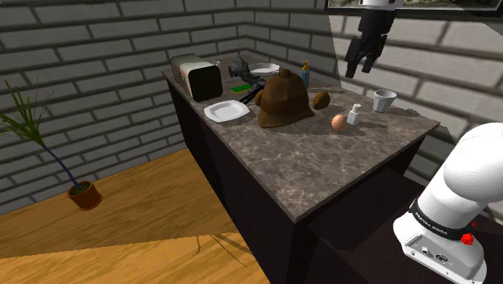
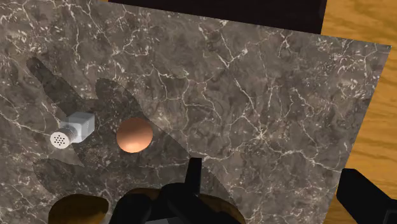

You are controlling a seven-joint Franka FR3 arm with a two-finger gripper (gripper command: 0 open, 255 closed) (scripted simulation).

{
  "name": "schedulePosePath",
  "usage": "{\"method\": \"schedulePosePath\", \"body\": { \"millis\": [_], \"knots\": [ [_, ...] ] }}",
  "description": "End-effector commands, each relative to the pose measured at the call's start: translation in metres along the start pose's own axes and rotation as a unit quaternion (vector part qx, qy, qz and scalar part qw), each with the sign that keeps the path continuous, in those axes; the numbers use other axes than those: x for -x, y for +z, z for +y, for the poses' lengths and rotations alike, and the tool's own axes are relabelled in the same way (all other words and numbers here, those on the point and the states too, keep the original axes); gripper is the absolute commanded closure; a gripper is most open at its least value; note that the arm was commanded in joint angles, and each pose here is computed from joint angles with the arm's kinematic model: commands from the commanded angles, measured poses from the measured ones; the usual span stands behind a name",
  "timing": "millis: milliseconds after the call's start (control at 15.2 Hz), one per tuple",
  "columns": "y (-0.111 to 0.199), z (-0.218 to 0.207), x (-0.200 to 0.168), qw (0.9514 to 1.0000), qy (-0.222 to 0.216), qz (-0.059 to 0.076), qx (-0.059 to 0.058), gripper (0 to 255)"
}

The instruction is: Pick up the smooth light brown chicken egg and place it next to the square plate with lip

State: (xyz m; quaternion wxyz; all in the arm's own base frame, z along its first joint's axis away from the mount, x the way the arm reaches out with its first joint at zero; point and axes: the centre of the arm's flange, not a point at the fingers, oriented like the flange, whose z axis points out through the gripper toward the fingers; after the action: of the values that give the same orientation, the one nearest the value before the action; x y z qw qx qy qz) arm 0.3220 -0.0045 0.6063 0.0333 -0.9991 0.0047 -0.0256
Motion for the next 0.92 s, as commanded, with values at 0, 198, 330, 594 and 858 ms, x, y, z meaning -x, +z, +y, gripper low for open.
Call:
{"method": "schedulePosePath", "body": {
  "millis": [0,198,330,594,858],
  "knots": [
    [0.0,0.0,0.0,1.0,0.0,0.0,0.0,0],
    [0.034,0.011,-0.005,0.9997,-0.007,0.01,0.022,0],
    [0.057,0.02,-0.01,0.9992,-0.011,0.016,0.036,0],
    [0.101,0.038,-0.019,0.9973,-0.02,0.03,0.065,0],
    [0.144,0.059,-0.03,0.9943,-0.029,0.043,0.093,0]
  ]
}}
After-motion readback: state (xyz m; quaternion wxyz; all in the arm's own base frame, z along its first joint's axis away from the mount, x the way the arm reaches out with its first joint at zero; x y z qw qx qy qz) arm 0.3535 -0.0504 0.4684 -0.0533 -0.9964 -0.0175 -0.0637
